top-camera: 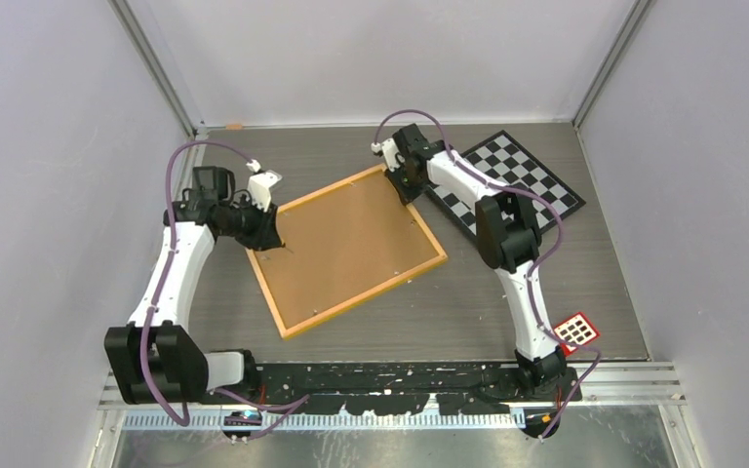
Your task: Take the photo out of the frame
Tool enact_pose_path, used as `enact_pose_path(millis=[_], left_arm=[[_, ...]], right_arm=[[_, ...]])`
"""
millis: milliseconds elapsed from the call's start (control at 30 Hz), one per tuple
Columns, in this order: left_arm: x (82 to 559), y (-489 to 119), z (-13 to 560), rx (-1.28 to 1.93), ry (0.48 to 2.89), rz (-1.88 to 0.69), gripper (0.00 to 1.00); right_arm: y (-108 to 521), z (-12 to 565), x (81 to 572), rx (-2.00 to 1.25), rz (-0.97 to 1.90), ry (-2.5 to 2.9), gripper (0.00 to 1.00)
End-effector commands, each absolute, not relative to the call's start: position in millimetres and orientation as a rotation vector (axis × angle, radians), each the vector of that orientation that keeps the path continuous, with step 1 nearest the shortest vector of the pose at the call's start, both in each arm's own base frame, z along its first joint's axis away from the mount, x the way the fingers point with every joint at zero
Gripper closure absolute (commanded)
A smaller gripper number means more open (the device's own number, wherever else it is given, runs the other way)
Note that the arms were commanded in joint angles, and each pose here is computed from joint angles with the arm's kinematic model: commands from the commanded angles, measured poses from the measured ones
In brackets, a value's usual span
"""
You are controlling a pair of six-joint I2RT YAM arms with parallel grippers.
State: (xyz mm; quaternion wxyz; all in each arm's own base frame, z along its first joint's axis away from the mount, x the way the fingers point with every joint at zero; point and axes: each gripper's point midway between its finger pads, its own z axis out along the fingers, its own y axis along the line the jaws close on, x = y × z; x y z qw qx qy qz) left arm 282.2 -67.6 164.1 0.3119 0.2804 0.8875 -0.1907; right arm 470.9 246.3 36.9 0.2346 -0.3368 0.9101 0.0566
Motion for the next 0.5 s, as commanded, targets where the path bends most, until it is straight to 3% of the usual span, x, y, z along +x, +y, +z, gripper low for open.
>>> enact_pose_path(millis=[0, 200, 400, 467], left_arm=[[270.4, -73.9, 171.8, 0.716, 2.329, -0.554, 1.0], [266.0, -73.1, 173.3, 0.686, 2.328, -0.542, 1.0], [265.7, -73.1, 174.7, 0.681, 2.303, -0.531, 1.0], [267.2, -74.3, 175.1, 0.674, 2.288, -0.533, 1.0]], right_arm=[[276.5, 64.3, 498.5, -1.268, 0.091, 2.18, 0.9], [301.0, 92.8, 511.6, -1.311, 0.035, 2.024, 0.85], [289.3, 173.3, 512.9, -0.996, 0.016, 2.068, 0.3], [281.9, 195.0, 498.7, -0.9, 0.051, 2.109, 0.21]])
